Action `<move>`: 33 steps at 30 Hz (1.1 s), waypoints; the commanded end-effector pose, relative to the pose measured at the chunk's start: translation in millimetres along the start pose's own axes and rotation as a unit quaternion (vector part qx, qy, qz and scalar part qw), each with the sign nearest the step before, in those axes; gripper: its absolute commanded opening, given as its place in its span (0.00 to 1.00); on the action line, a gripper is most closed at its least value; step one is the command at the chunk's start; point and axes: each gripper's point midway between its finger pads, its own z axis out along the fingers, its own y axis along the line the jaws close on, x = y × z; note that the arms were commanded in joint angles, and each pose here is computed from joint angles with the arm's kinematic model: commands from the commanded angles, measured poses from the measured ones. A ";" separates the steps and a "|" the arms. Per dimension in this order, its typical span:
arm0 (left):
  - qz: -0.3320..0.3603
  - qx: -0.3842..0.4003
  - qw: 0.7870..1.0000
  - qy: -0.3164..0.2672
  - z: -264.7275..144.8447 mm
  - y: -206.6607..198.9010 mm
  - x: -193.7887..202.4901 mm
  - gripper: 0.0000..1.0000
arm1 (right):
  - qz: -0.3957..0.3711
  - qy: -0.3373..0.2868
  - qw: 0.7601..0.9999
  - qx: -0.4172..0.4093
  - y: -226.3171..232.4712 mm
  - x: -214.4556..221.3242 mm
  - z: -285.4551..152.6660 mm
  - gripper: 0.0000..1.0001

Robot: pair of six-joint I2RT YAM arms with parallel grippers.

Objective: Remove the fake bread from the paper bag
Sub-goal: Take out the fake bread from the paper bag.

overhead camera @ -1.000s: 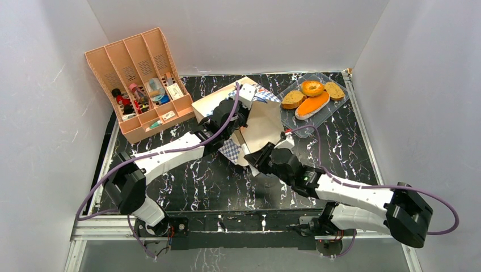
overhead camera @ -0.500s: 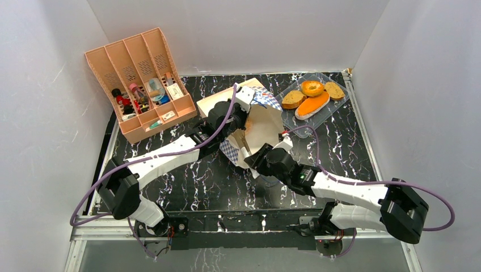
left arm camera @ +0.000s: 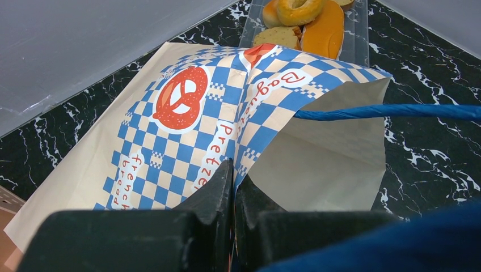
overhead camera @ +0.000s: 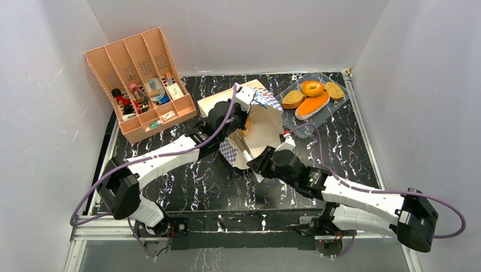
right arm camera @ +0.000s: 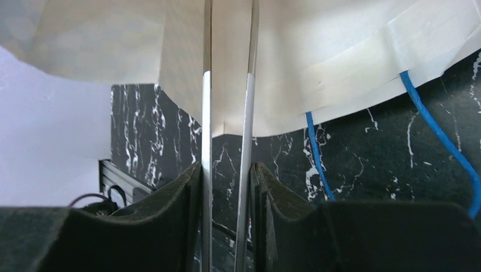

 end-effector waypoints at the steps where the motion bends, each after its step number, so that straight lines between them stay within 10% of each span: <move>1: -0.004 0.005 1.000 -0.026 0.5 -0.6 -19.3 0.00 | -0.041 -0.015 0.999 -0.032 23.5 -12.5 -13.7 0.28; 33: -0.010 0.046 0.999 -0.003 2.3 -15.4 -35.6 0.00 | -0.190 -0.038 0.971 0.140 -28.1 -12.7 -10.7 0.30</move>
